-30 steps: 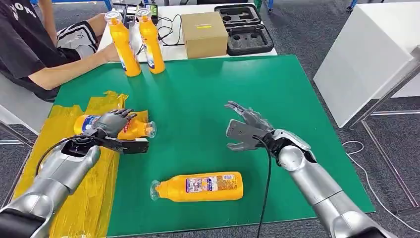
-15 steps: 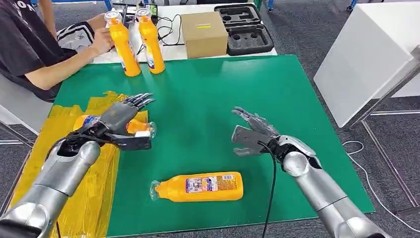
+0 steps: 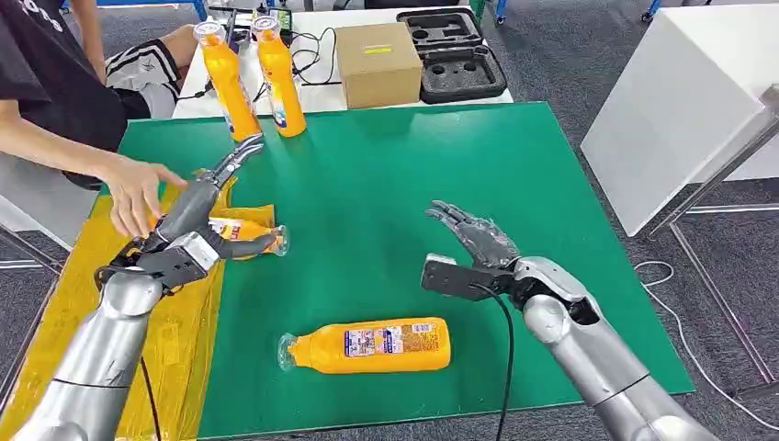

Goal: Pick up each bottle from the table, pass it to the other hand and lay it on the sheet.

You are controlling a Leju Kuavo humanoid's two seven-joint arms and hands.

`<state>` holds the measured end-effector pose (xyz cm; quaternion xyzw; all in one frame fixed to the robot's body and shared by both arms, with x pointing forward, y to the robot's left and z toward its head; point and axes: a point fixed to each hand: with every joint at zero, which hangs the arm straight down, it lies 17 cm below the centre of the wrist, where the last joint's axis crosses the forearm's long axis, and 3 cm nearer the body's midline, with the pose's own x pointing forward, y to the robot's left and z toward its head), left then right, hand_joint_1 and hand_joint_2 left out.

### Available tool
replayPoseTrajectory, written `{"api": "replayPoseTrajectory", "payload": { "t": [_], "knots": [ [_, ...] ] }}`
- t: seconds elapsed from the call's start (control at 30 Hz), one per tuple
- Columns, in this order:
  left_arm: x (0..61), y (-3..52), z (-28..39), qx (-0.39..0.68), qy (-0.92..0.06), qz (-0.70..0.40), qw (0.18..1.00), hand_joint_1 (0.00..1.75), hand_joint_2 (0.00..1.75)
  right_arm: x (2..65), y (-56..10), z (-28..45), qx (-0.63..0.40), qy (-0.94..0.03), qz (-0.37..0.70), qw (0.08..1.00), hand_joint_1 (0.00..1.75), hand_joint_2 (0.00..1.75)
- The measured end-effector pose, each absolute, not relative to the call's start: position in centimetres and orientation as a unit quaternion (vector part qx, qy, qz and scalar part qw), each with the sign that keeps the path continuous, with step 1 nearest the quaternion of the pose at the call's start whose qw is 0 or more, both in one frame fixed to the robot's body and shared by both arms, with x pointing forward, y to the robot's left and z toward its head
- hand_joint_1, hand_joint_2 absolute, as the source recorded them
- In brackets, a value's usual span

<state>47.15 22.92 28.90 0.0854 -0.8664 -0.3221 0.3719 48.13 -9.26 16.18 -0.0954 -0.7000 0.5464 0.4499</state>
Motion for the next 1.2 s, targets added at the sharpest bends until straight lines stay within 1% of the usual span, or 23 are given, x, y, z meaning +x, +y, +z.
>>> {"api": "replayPoseTrajectory", "payload": {
  "t": [0.37,0.53,0.67,0.97,1.2],
  "knots": [
    [48.2,22.2,24.5,0.047,-0.861,-0.253,0.440,0.00,1.75,43.3,-2.9,17.2,-0.080,-0.713,0.598,0.357,0.00,1.75],
    [48.8,22.1,22.7,0.037,-0.850,-0.235,0.470,0.00,1.75,41.0,-1.3,17.3,-0.071,-0.725,0.601,0.328,0.00,1.75],
    [49.3,22.2,21.5,0.035,-0.841,-0.218,0.494,0.00,1.75,39.1,-0.2,17.3,-0.090,-0.736,0.598,0.305,0.00,1.75],
    [49.7,22.0,19.8,0.035,-0.827,-0.203,0.524,0.00,1.75,35.7,0.9,15.8,-0.117,-0.737,0.591,0.308,0.00,1.75],
    [49.3,22.8,18.3,0.040,-0.818,-0.193,0.541,0.00,1.75,35.5,-0.1,13.8,-0.154,-0.714,0.600,0.327,0.00,1.75]
  ]
}}
